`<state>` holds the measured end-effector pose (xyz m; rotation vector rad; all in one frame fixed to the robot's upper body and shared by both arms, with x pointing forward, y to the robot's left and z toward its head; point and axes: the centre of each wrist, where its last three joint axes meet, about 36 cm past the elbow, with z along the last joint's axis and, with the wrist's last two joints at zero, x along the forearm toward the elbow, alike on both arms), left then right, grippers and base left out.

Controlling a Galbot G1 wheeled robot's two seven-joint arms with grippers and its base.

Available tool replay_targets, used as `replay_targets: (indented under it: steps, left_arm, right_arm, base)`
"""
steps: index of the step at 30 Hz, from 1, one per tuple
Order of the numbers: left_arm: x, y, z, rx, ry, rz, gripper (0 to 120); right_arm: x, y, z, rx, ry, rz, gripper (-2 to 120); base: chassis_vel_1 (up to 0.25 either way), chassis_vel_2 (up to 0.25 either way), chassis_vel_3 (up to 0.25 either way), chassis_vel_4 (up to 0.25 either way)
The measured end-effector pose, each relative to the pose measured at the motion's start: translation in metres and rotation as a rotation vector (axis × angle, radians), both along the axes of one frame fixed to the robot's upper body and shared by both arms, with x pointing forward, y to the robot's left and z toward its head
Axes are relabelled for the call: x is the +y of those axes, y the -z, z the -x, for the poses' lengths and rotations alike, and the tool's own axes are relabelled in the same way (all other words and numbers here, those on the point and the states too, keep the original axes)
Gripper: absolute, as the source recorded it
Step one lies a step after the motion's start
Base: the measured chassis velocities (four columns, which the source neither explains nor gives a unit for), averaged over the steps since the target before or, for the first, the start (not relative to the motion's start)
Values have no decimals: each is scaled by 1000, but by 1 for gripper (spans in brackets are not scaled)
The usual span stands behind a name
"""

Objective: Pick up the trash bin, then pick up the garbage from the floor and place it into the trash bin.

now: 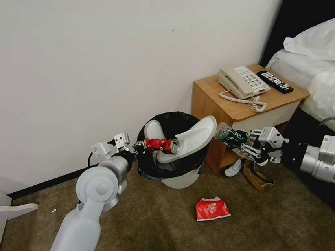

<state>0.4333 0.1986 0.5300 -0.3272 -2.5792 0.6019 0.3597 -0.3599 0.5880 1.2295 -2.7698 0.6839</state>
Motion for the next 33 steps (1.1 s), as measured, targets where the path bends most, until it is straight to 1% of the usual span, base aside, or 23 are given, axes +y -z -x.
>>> replay_targets:
  steps: [7,14,27,33]
  left_arm:
    - [-5,2,1,2,14,-6,4]
    - [-14,10,3,14,39,-21,4]
    - [-20,14,0,17,48,-22,4]
    - [-23,19,-1,23,51,-31,4]
  right_arm:
    - [1,-5,-1,-8,-6,-2,19]
    - [-2,-8,-2,-18,-2,-6,19]
    - [-5,-12,-4,-32,5,-10,19]
    - [-5,-13,-5,-36,4,-10,19]
  base:
    - [0,0,0,0]
    - [0,0,0,0]
    - [0,0,0,0]
    - [0,0,0,0]
